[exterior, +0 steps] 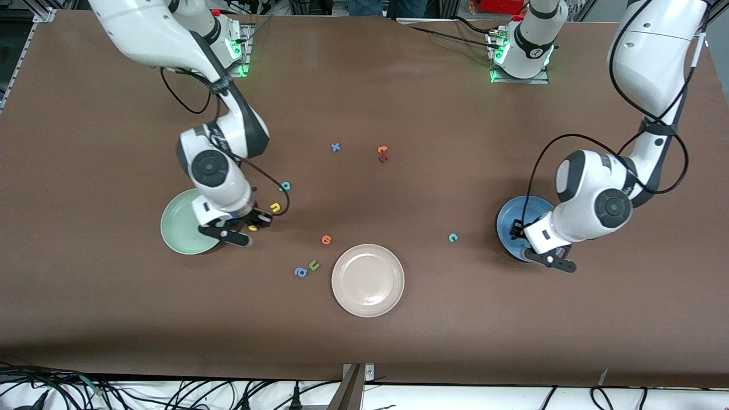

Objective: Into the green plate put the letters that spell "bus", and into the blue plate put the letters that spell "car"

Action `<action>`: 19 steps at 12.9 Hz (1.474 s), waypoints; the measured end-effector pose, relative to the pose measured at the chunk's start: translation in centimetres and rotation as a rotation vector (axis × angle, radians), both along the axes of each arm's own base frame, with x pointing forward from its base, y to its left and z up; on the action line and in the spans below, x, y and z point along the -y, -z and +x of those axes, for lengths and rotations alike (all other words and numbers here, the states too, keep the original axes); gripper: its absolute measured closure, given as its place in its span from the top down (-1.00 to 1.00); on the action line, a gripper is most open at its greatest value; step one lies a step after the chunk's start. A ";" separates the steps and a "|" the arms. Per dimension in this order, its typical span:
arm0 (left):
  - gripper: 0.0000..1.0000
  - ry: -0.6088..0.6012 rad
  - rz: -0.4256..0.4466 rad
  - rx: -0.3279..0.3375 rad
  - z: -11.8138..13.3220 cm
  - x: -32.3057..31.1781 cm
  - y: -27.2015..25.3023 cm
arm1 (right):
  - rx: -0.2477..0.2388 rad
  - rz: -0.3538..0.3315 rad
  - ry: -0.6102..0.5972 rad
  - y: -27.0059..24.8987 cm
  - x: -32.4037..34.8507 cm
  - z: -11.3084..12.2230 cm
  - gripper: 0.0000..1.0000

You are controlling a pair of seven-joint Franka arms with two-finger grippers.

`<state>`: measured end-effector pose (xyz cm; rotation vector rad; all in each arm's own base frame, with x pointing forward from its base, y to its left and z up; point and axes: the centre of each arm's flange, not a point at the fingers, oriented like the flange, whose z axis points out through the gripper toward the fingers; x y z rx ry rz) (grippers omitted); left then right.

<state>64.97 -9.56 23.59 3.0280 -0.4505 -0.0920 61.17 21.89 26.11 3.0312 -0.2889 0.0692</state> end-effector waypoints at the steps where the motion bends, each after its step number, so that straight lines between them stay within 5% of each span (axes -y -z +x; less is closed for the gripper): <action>1: 0.55 -0.003 0.000 -0.002 -0.3 2.0 0.0 | -0.019 -0.018 -0.062 -0.8 1.5 0.2 -0.56; 3: 0.98 -0.004 0.004 -0.004 -1.2 6.4 -0.1 | -0.059 -0.037 -0.168 -0.5 4.8 0.5 -0.56; 6: 1.00 -0.053 0.004 0.000 -2.7 12.0 1.3 | -0.086 -0.036 -0.287 0.8 11.1 1.1 -0.56; 8: 0.88 -0.087 -0.007 0.013 -2.6 14.2 2.6 | -0.055 -0.024 -0.330 2.0 14.4 1.0 -0.56; 10: 0.45 -0.098 -0.019 0.025 -1.6 14.8 3.3 | -0.030 -0.017 -0.349 3.8 16.3 0.0 -0.56; 13: 0.40 -0.086 -0.004 0.059 0.4 14.6 4.0 | 0.002 -0.004 -0.359 6.8 16.9 -1.8 -0.56; 19: 0.49 -0.087 0.035 0.076 0.0 16.2 6.8 | 0.023 -0.002 -0.356 6.8 17.0 -1.8 0.66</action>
